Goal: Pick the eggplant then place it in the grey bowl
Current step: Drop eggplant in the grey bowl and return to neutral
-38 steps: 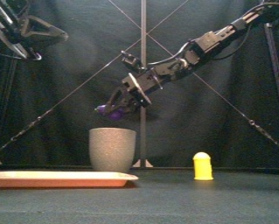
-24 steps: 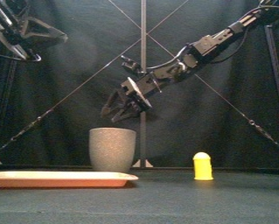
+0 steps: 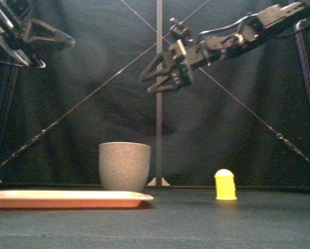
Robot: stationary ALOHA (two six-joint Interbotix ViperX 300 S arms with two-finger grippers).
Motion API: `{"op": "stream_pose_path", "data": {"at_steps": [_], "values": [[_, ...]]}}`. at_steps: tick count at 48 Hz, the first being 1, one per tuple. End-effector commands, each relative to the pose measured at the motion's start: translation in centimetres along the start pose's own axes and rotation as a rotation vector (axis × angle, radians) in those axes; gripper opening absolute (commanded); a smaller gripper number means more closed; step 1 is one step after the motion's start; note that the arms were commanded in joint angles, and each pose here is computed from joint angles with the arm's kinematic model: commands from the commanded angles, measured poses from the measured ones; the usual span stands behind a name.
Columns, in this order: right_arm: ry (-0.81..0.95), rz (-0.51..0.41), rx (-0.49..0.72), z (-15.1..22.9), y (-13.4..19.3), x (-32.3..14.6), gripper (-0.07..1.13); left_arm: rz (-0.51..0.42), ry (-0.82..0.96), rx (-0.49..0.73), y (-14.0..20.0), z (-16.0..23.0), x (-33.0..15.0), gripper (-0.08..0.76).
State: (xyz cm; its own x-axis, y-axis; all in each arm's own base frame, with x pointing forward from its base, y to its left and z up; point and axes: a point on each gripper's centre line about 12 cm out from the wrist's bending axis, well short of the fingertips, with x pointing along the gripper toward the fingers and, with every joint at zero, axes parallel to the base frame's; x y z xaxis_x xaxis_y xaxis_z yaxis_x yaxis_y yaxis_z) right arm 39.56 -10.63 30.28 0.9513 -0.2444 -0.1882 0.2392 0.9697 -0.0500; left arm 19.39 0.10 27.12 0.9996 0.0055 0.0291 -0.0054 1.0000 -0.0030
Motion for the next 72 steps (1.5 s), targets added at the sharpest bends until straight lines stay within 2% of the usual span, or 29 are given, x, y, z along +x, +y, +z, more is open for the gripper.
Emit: {"op": "stream_pose_path", "data": {"at_steps": [1,18,29,42,72], "values": [[-0.11,0.051,-0.007,1.3,1.9,-4.8,1.04,0.0,-0.015,0.002,0.0,0.6,0.2,-0.04],[-0.296,0.179,0.0,0.2,4.8,-17.7,1.04,0.008,-0.029,0.006,0.2,0.8,0.0,-0.04],[-0.344,0.214,0.032,-2.3,4.7,-22.5,1.04,0.011,-0.032,0.005,0.2,1.0,0.0,-0.04],[-0.269,0.221,0.056,-5.2,4.6,-23.2,1.04,0.011,-0.038,0.005,0.2,1.1,0.0,-0.04],[-0.247,0.221,0.054,-5.6,4.7,-23.0,1.04,0.016,-0.041,0.005,0.3,1.2,-0.1,-0.04]]}}
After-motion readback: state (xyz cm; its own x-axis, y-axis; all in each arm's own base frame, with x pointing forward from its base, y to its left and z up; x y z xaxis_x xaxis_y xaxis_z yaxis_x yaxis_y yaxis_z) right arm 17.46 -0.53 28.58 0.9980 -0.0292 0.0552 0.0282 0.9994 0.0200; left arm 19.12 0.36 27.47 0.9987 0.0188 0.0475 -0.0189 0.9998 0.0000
